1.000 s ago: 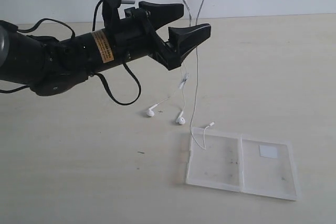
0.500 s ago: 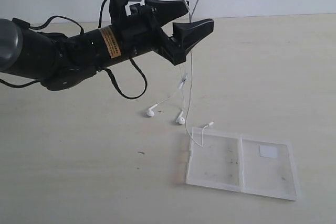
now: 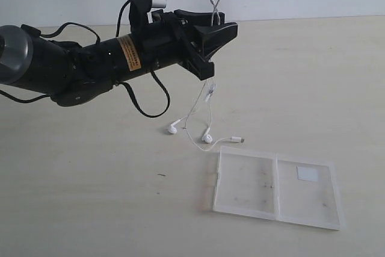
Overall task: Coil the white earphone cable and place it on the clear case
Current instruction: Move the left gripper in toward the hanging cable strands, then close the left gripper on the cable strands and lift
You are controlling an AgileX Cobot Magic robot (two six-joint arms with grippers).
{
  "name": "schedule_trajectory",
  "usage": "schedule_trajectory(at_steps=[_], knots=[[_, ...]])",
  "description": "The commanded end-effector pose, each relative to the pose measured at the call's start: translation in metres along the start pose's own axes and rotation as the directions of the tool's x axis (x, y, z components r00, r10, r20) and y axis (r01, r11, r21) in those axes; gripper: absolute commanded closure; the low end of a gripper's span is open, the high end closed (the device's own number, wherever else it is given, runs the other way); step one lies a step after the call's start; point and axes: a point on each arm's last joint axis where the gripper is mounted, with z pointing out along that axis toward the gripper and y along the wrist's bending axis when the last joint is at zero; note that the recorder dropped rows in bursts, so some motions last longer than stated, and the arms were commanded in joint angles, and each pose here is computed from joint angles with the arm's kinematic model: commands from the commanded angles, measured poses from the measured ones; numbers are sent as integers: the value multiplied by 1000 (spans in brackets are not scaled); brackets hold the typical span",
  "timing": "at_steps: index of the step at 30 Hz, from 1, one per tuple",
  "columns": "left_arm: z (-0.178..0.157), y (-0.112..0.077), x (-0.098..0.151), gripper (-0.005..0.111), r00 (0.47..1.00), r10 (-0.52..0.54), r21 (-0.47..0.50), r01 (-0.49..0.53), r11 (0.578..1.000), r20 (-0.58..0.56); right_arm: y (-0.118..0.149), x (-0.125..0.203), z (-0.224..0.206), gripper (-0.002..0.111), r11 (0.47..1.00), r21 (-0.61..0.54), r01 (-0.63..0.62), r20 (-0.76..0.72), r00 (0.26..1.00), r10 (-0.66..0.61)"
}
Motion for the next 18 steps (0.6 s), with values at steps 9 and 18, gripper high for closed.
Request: schedule_trajectory(at_steps=[9, 18], knots=[[0, 2, -1, 68, 1000, 5, -2, -5, 1000, 7, -3, 1, 1, 108, 1000, 19, 16, -6, 1000, -16], [0, 0, -1, 73, 1000, 12, 11, -12, 1000, 3, -4, 1, 1, 108, 1000, 24, 20, -7, 1000, -20]])
